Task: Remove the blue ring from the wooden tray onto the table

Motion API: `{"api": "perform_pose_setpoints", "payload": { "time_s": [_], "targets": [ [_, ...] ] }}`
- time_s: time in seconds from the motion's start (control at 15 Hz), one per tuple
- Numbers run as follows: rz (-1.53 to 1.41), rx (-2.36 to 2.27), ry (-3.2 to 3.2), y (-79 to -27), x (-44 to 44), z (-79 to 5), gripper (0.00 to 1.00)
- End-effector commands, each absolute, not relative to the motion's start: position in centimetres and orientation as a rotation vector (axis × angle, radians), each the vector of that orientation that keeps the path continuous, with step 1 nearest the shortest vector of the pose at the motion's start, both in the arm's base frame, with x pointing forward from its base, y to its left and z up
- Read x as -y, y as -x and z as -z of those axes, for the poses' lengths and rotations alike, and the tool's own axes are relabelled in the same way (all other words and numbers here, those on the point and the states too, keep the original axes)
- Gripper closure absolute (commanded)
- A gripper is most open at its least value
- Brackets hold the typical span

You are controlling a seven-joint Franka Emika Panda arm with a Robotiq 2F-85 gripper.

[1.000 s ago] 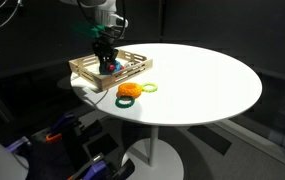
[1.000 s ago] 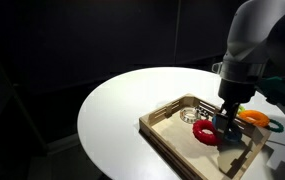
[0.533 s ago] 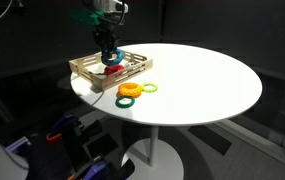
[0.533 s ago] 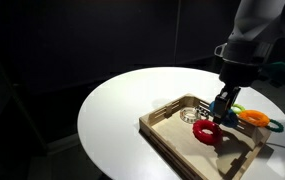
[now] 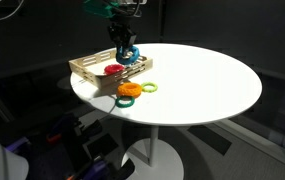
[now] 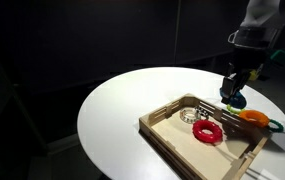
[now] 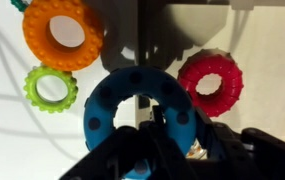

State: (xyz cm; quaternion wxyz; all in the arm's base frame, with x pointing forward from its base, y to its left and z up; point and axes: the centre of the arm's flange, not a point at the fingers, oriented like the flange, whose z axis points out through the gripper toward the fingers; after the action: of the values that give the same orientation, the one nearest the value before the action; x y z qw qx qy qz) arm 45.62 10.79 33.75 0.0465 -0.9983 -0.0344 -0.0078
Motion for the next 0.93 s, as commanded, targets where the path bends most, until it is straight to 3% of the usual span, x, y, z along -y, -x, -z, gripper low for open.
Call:
{"api": "perform_pose_setpoints", "payload": {
  "time_s": [0.0, 0.87],
  "targets": [
    [0.004, -0.005, 3.077, -46.0, -7.5, -34.4, 0.89],
    [-0.252, -0.121, 3.092, -44.9, -4.1, -29.0, 0.89]
  ]
}}
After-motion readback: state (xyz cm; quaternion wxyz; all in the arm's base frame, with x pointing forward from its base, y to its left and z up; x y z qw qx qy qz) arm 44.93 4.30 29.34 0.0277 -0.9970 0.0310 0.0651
